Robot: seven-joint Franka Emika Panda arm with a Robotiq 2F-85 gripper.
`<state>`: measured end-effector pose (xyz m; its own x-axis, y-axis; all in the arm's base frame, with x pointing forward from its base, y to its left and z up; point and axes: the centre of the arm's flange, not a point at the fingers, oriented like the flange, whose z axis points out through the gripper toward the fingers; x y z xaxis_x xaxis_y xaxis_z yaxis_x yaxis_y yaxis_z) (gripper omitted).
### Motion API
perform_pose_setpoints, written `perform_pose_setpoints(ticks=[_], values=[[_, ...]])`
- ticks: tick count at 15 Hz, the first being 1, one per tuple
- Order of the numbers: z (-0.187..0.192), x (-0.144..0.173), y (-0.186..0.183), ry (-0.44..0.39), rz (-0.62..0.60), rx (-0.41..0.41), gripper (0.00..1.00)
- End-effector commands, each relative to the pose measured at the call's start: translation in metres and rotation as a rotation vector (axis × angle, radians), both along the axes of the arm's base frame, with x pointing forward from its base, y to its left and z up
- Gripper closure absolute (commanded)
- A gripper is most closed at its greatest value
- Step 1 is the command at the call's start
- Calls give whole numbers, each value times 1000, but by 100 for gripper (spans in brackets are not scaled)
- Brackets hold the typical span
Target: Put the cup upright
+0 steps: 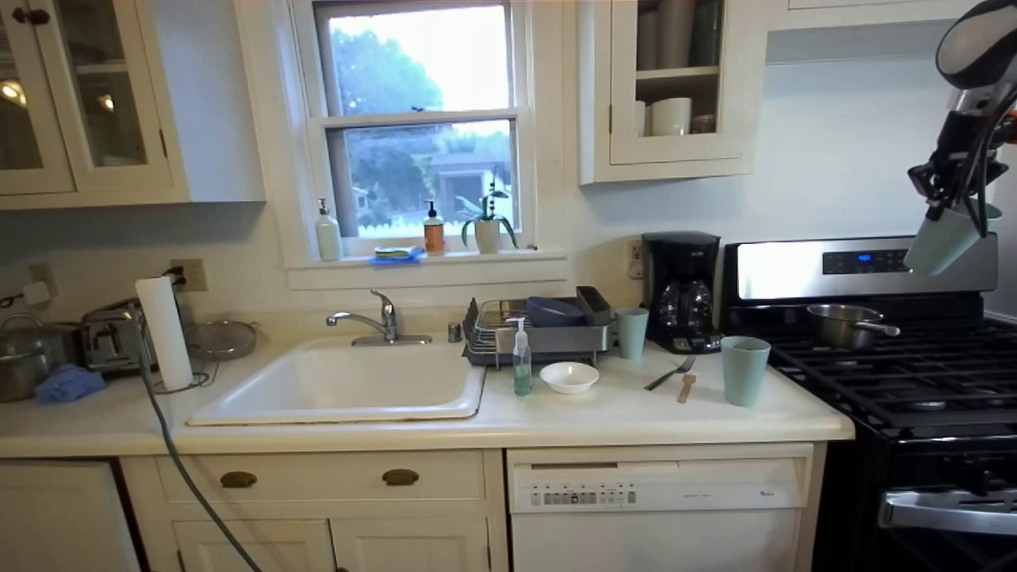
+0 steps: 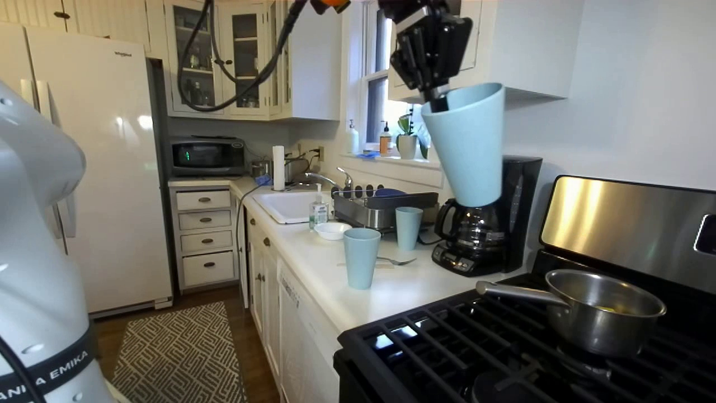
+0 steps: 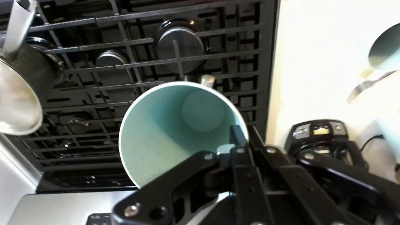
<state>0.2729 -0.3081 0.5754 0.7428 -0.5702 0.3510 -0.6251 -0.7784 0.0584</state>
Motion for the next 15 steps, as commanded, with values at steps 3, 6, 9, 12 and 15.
perform_pose_setpoints(ticks=[3,6,9,12,15], values=[[-19,39,144,108,321,-9,99],[-13,42,124,87,264,2,96],[-15,35,109,82,240,18,96],[-16,35,108,82,238,20,96],[-18,72,133,74,355,12,99]])
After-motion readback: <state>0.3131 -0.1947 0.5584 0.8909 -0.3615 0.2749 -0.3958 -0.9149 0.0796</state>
